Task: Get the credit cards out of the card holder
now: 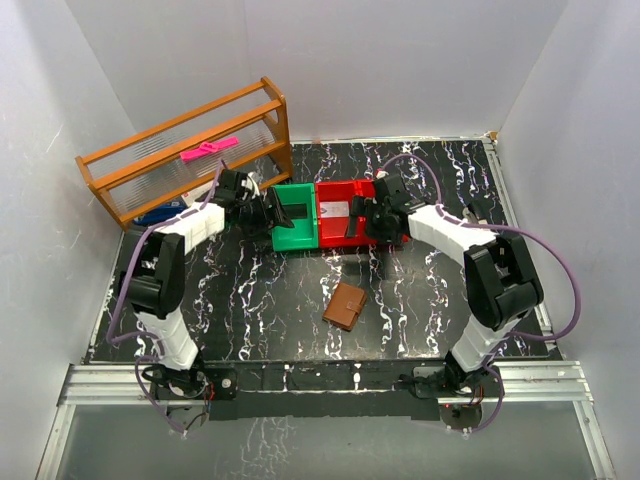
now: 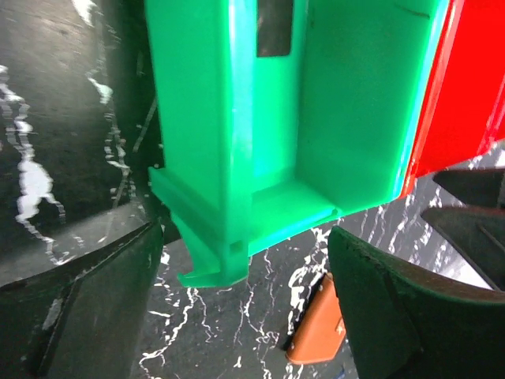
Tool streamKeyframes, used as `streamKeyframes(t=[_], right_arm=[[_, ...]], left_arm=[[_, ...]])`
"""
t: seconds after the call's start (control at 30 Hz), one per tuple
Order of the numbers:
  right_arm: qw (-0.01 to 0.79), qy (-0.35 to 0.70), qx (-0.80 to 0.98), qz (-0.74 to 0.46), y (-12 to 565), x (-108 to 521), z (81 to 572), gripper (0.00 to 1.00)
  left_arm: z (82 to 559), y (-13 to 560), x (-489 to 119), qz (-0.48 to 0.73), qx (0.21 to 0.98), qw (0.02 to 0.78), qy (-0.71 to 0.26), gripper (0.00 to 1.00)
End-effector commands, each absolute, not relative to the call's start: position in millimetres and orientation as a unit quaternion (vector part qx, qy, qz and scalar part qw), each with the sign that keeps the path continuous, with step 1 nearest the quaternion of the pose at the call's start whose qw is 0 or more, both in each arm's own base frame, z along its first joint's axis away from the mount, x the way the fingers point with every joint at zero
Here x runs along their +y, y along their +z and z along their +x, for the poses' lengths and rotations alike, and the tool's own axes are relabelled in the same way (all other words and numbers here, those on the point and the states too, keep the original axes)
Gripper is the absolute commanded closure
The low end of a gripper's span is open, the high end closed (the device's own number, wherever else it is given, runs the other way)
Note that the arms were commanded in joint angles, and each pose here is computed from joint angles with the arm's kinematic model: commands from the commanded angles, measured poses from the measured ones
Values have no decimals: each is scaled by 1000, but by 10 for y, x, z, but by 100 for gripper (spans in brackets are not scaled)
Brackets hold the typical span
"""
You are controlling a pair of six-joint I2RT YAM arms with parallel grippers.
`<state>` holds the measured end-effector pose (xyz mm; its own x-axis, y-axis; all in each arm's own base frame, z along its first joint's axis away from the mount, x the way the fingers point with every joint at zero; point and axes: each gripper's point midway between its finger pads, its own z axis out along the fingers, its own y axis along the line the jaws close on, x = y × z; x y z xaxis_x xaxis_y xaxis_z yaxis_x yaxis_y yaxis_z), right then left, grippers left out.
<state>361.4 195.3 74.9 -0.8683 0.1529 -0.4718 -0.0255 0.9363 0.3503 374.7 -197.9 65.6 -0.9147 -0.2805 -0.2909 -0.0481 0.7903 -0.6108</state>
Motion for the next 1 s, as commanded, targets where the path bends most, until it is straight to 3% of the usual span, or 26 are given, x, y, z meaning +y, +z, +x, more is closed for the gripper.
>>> streamKeyframes(t=[0.0, 0.1, 0.43, 0.97], right_arm=[[305, 203, 931, 3, 1145, 1997, 3620, 2], [317, 212, 924, -1, 1254, 1950, 3480, 2], [325, 230, 917, 21, 1366, 1830, 3116, 2], [318, 218, 922, 37, 1336, 1735, 3000, 2]], left_arm=[[3727, 808, -1673, -84, 944, 222, -228, 12], [3644, 882, -1481, -86, 948, 244, -184, 2], [3713, 947, -764, -129, 949, 275, -88, 1], [4405, 1103, -1225, -72, 941, 274, -185, 1]])
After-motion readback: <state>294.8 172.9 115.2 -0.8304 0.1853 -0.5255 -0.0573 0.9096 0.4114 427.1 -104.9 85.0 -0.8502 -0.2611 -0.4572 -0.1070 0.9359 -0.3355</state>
